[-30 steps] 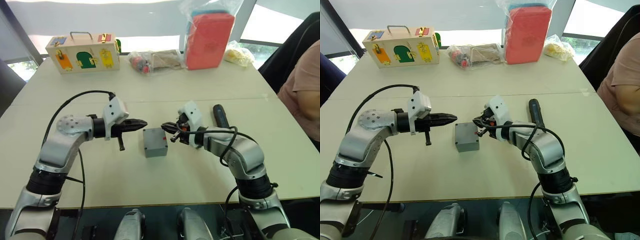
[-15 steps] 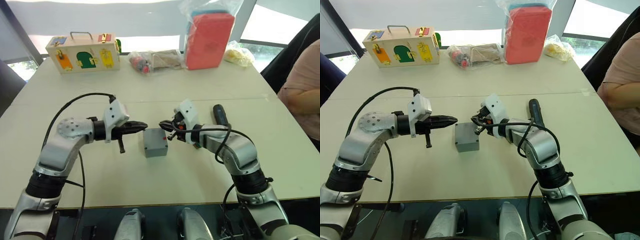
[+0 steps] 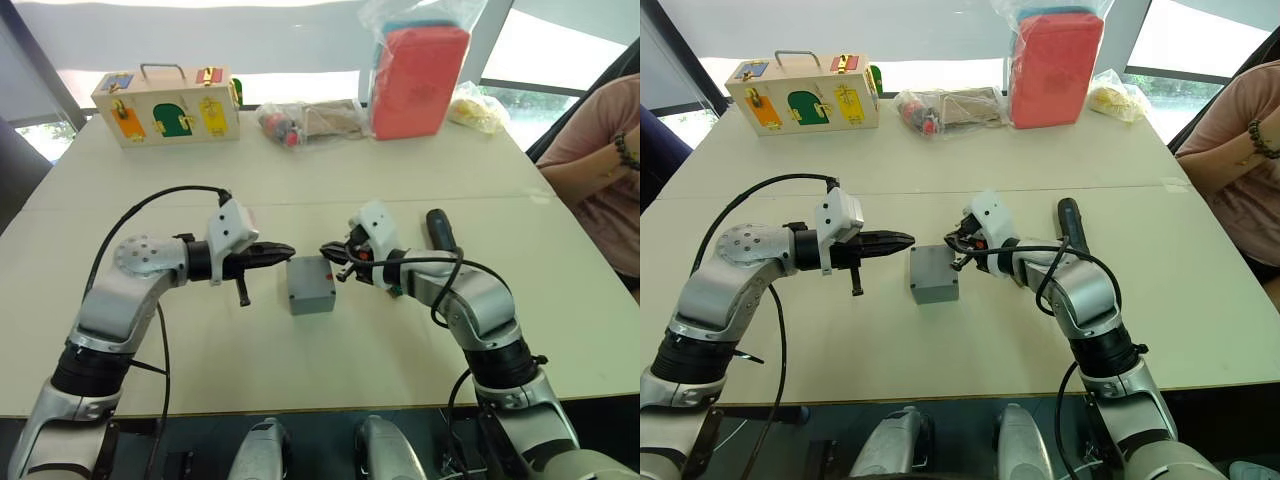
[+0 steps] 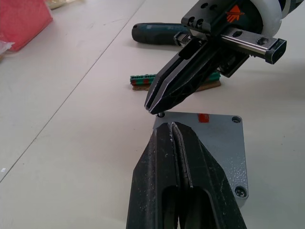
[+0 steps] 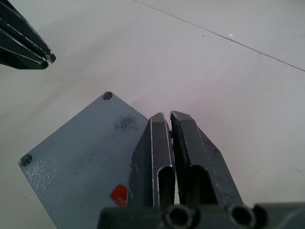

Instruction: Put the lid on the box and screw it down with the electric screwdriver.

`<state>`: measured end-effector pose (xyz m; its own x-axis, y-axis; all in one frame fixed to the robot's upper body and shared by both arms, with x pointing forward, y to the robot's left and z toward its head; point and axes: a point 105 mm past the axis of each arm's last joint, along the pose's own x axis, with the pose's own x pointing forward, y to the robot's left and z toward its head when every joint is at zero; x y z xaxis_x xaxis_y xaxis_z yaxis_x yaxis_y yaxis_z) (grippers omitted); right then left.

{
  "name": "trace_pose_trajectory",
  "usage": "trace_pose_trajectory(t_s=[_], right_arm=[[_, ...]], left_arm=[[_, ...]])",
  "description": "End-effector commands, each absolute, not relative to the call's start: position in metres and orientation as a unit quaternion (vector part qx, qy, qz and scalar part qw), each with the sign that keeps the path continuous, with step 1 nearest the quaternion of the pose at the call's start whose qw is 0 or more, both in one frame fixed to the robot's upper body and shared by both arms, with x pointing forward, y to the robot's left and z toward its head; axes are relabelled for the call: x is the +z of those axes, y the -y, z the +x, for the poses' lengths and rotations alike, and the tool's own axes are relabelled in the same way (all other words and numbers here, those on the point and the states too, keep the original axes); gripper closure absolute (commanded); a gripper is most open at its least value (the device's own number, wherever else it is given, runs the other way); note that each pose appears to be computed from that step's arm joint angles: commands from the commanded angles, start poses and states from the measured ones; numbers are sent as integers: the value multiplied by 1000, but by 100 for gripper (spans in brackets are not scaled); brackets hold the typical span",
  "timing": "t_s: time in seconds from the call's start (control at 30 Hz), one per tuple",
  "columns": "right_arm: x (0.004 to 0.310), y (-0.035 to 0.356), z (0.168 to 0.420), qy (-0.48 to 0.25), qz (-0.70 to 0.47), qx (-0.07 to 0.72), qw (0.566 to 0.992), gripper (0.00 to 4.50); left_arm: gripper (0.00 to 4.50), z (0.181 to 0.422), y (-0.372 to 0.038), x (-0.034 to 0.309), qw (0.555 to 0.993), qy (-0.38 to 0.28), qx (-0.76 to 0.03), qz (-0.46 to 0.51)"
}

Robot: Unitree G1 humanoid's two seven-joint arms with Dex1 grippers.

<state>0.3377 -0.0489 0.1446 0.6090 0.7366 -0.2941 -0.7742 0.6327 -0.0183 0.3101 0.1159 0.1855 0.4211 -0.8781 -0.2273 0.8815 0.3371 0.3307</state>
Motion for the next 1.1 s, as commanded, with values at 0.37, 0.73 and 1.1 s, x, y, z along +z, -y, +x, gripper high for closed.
trace_pose_trajectory(t_s=[0.37, 0.73, 1.1], right_arm=[[157, 49, 338, -101, -73, 424, 897, 144], [206, 126, 332, -115, -102, 329, 932, 8], [188, 221, 337, -345, -136, 165, 914, 8]], left_arm=[[450, 306, -113, 195, 813, 16, -539, 220], [450, 300, -103, 202, 795, 26, -569, 207], [450, 301, -85, 201, 777, 50, -597, 196]])
